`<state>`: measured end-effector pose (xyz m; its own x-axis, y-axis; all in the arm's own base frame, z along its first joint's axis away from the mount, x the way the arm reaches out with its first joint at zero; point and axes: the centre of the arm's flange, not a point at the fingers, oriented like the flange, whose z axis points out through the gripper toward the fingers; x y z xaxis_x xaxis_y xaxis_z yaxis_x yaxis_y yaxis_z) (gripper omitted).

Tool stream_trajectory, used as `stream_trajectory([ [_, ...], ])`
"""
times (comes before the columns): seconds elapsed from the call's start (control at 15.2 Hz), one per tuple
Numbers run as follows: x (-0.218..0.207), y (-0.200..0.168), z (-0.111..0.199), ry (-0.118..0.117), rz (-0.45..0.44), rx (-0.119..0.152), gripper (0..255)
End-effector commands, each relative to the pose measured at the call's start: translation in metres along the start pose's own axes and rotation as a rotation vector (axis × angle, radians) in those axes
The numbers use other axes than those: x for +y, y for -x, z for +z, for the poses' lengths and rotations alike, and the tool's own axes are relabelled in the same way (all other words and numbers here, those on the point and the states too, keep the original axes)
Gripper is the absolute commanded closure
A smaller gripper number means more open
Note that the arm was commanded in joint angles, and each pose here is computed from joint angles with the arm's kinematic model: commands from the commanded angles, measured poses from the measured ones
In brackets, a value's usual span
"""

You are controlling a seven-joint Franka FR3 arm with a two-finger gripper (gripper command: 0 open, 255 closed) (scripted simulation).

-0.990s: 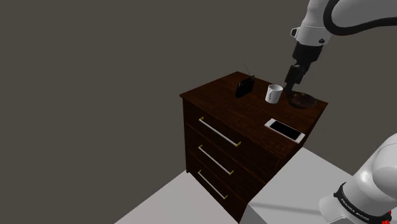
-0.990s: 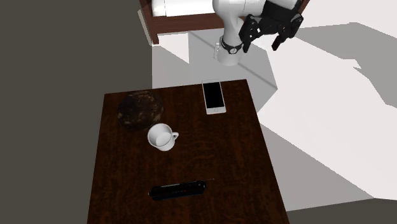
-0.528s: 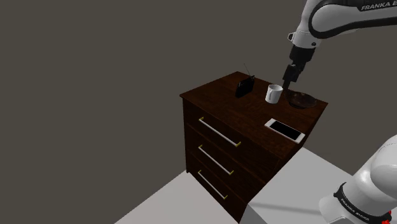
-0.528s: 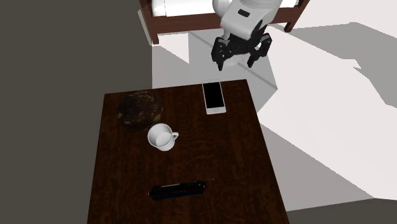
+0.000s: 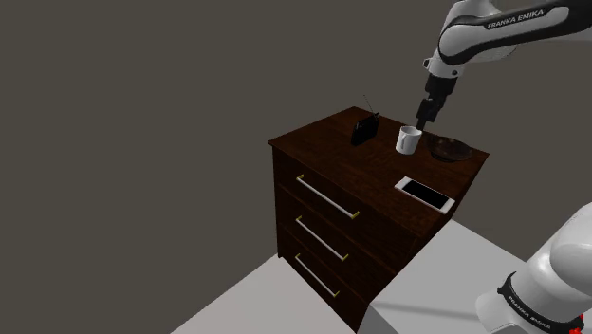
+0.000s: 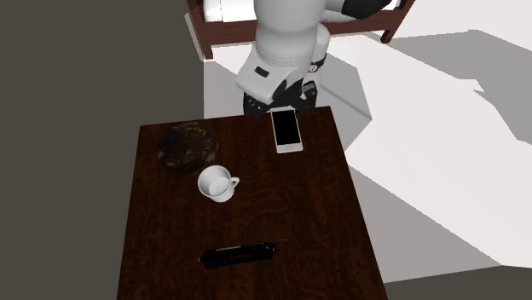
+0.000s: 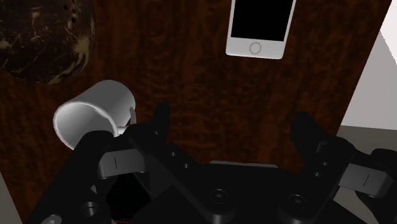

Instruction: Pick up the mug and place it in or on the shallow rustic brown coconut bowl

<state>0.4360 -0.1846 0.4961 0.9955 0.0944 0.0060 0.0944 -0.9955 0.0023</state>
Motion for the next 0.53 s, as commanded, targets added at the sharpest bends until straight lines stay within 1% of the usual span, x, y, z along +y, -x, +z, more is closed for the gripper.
stream_trajectory([
  [0.0,0.024,-0.009,0.010,-0.006,0.000,-0.002,0],
  [0.46,0.105,-0.044,0.047,-0.031,0.003,-0.009,0],
])
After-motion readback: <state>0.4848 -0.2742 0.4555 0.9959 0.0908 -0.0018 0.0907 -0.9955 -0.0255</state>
